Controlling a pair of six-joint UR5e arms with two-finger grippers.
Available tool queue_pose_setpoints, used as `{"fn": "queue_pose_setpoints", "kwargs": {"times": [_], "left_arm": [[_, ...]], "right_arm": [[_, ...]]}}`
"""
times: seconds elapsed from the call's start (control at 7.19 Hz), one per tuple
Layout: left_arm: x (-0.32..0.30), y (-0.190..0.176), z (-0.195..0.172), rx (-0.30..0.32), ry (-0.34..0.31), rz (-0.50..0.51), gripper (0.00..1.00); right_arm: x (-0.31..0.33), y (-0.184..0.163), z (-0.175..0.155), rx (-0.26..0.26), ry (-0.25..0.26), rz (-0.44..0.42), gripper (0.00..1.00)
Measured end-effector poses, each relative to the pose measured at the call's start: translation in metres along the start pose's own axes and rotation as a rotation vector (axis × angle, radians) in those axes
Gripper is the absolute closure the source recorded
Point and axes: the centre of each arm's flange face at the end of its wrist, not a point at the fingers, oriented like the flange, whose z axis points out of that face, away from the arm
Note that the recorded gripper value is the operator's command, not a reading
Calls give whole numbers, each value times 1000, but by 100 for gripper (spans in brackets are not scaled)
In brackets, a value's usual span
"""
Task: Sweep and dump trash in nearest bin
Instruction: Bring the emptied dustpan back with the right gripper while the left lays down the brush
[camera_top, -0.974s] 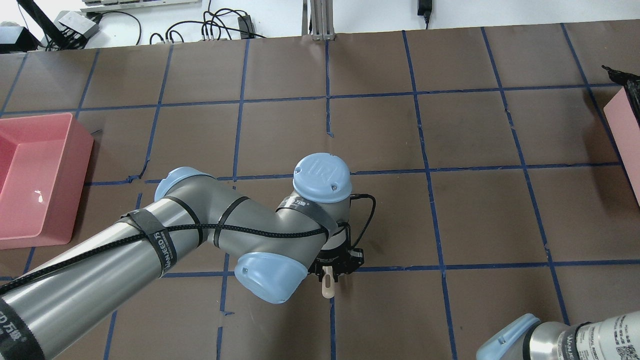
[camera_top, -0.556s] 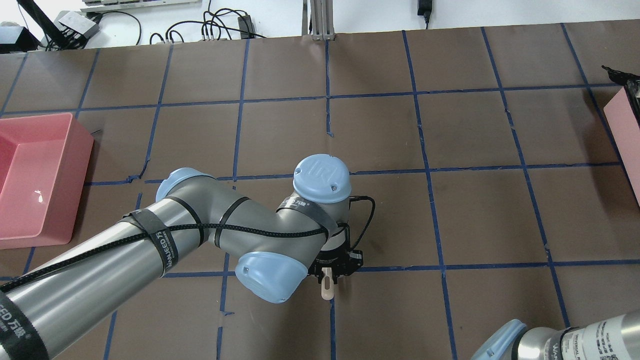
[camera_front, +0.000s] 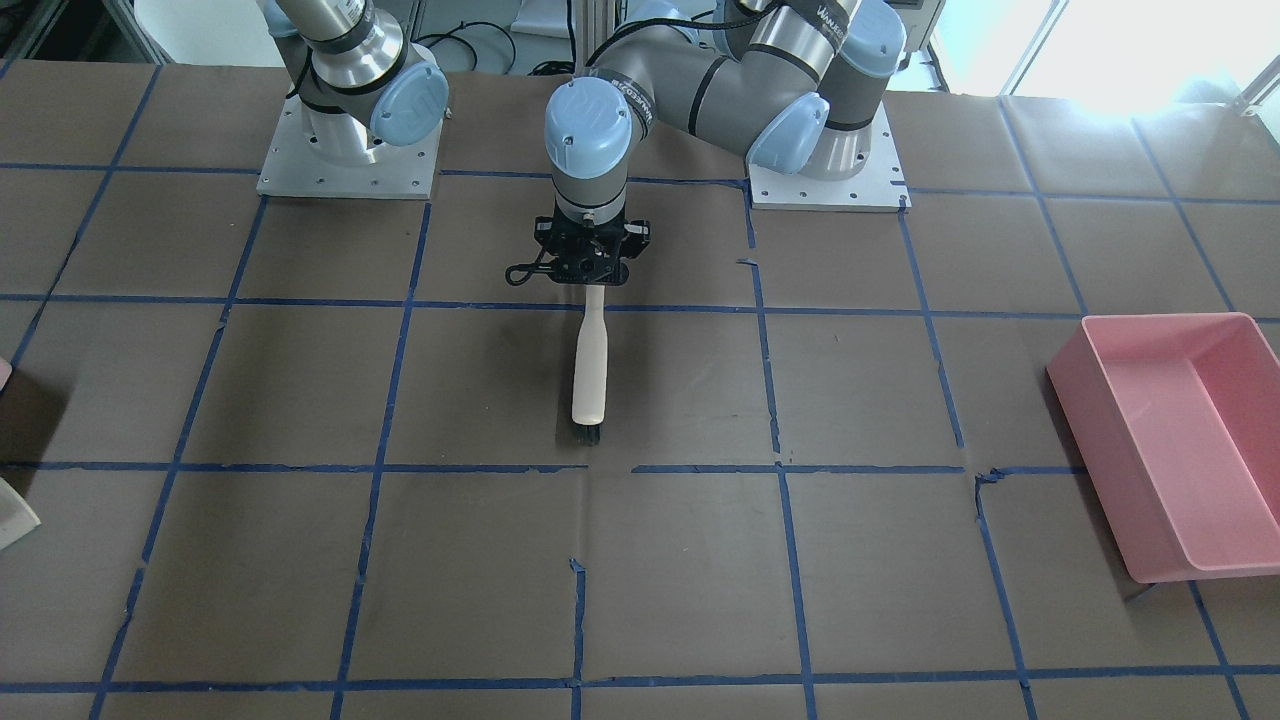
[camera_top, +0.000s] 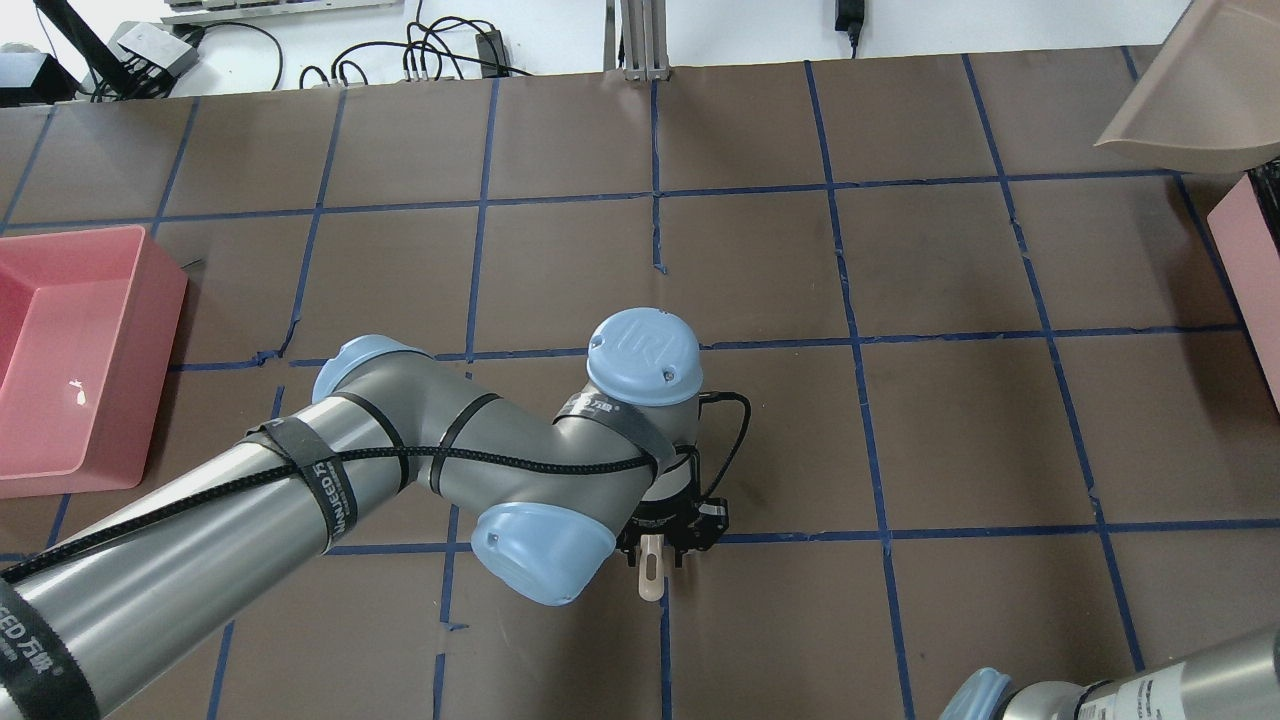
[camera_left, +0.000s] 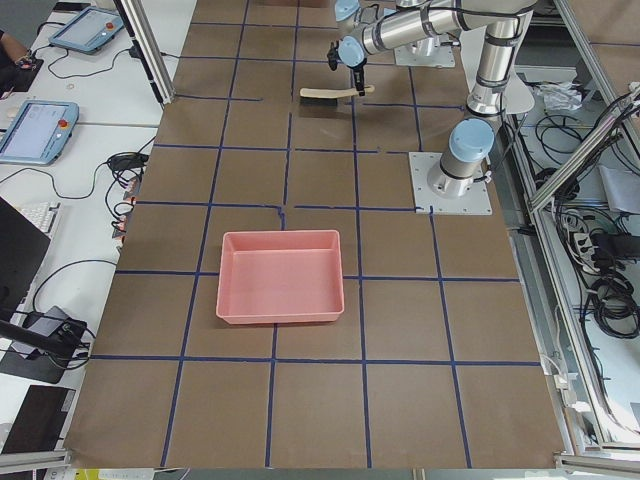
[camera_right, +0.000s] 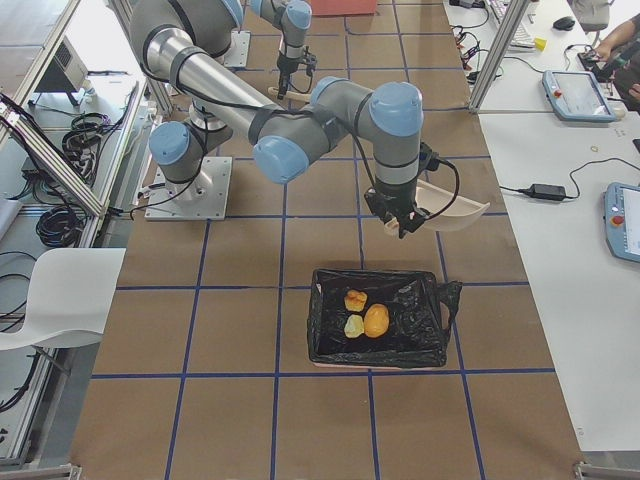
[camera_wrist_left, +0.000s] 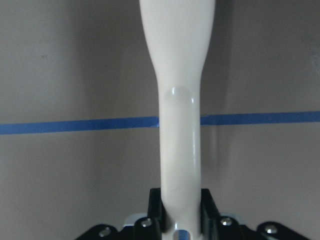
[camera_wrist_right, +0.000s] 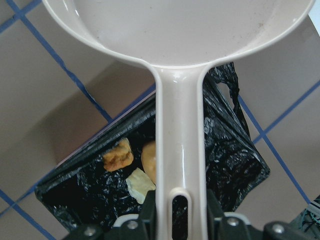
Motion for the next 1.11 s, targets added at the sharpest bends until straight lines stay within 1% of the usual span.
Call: {"fn": "queue_pose_setpoints", "kwargs": {"times": [0.14,0.28,0.56,0.7,0.83,0.97,1.11], "left_arm": [[0,0,-1,1,2,0,22],[0,0,-2,3,3,1,16],[-1,-2,-14,24,20,-4,16],[-5,-10,-34,45,40,-19,16],[-9,-20,-66,60,59,-30,16],[-16,-29,-106,60,67,-17,16],[-29,-40,-145,42,65,11,16]], "right_arm": [[-16,-27,8,9,-17,34,100],[-28,-53,15,15,-22,55,100],[-51,-104,26,23,-36,102,100],[-64,-127,32,23,-49,132,100],[-78,-148,38,19,-59,159,100],[-92,-170,44,12,-62,183,100],[-110,-194,50,6,-68,213,100]]}}
